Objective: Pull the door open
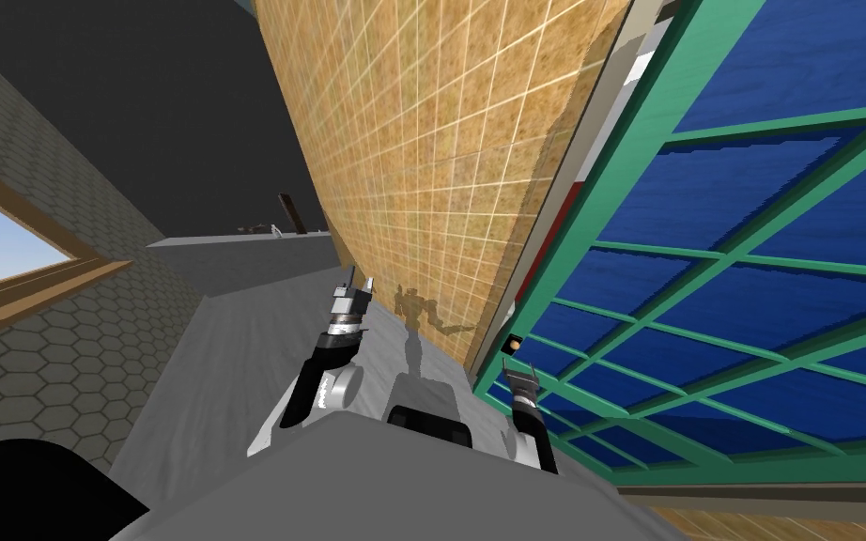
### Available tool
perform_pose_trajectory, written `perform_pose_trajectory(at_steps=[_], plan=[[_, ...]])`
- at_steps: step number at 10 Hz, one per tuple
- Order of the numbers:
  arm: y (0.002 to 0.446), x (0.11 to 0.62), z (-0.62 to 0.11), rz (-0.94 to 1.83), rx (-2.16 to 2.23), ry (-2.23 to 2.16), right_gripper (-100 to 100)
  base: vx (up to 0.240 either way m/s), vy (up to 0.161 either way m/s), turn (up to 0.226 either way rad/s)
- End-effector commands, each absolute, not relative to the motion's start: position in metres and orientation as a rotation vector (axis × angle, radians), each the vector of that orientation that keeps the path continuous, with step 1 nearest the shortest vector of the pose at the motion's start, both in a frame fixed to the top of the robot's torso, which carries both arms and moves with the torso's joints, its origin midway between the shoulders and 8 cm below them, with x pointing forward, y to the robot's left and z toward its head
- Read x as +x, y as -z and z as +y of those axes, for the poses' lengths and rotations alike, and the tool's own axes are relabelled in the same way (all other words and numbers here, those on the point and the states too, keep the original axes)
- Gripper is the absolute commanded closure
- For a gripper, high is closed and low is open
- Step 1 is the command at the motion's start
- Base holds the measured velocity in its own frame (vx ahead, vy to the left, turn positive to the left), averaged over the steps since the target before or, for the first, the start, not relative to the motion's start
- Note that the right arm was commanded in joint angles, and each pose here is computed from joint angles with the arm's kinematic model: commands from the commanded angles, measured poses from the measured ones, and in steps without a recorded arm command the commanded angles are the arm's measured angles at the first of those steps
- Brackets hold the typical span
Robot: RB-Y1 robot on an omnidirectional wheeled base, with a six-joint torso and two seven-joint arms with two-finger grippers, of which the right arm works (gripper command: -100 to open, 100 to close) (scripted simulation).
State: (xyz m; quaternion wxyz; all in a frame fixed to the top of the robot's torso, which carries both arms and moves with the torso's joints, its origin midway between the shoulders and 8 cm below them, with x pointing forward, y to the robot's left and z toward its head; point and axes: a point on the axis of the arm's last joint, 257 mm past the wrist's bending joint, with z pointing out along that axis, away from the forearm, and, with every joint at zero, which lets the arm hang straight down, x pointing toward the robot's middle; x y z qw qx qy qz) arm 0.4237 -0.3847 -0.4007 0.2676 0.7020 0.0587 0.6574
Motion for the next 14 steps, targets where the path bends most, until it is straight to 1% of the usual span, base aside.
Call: perform_pose_trajectory(at_steps=[1, 14], plan=[[0.401, 0.425, -0.381, 0.087, 1.921, -1.813, -100, -0.08, -0.019, 0.051], [0.4, 0.429, -0.368, -0.324, 2.032, -2.025, -100, -0.045, -0.015, 0.023]])
